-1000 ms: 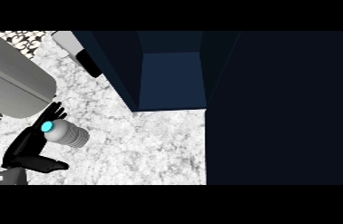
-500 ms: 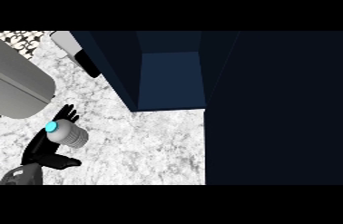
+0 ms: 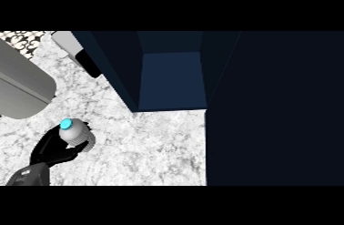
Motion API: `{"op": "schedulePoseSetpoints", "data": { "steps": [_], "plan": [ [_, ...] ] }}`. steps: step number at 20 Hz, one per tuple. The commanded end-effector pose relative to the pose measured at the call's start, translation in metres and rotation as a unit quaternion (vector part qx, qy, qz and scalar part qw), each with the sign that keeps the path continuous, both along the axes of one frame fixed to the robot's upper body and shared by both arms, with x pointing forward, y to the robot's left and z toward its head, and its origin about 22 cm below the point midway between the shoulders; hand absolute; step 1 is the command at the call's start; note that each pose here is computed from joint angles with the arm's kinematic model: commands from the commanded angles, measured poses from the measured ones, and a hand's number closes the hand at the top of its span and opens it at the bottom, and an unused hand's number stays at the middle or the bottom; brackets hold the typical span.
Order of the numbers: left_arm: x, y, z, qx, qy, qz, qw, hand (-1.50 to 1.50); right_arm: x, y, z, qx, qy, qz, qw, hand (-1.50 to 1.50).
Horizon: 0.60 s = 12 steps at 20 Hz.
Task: Pick up the bottled water, place it into the cabinet and close the cabinet
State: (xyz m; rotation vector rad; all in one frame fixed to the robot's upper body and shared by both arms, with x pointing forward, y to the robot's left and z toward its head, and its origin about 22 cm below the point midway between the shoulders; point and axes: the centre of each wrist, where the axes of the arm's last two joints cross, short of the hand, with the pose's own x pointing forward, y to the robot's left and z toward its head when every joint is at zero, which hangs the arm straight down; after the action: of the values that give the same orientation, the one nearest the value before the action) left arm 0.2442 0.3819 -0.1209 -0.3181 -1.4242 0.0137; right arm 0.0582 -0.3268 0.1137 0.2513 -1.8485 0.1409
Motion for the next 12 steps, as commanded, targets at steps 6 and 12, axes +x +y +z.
{"op": "schedulePoseSetpoints", "data": {
  "steps": [6,12],
  "plan": [
    [-0.002,-0.009,-0.007,-0.095,-0.052,-0.048,0.993,1.5,-0.013,0.021,0.04,0.001,-0.037,0.005,0.999,-1.5],
    [-0.015,-0.001,-0.01,-0.075,-0.098,0.112,0.986,1.5,-0.02,0.009,0.034,0.0,-0.025,0.0,1.0,-1.5]
  ]
}}
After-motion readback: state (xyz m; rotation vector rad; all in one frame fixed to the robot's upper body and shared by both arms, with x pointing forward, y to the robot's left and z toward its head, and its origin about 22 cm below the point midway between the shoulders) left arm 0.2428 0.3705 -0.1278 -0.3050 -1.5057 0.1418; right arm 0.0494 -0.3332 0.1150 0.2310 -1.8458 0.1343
